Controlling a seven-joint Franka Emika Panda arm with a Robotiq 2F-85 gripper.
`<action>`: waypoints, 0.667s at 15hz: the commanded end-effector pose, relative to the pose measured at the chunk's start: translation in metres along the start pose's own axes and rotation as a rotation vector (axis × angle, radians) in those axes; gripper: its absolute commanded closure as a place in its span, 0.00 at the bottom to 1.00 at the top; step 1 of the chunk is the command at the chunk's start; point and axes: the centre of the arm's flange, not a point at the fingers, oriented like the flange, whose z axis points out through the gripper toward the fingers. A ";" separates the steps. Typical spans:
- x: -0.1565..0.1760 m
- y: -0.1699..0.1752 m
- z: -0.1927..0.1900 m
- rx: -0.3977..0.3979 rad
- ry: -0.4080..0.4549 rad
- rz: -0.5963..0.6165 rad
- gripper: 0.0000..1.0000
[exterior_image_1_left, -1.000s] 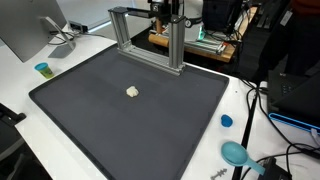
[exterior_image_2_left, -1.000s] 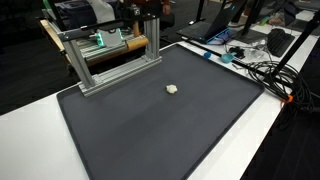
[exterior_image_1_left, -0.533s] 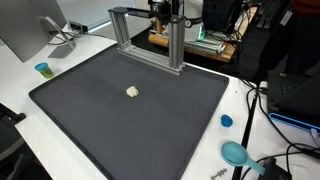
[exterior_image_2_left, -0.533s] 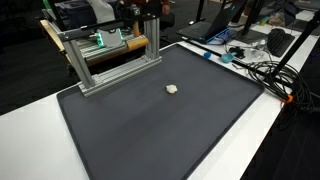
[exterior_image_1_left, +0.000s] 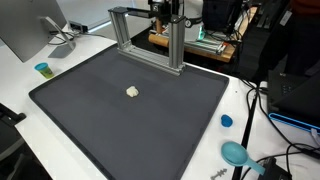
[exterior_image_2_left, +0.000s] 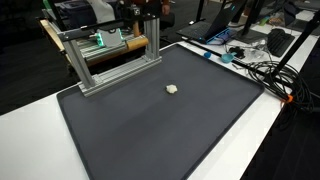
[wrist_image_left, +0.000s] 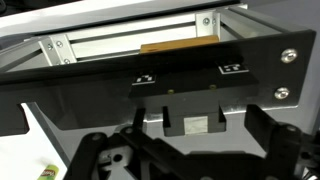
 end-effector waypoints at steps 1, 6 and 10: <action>0.000 0.000 0.000 0.000 0.000 0.000 0.00; 0.000 0.000 0.000 0.000 0.000 0.000 0.00; -0.004 -0.004 0.003 -0.062 0.027 0.008 0.00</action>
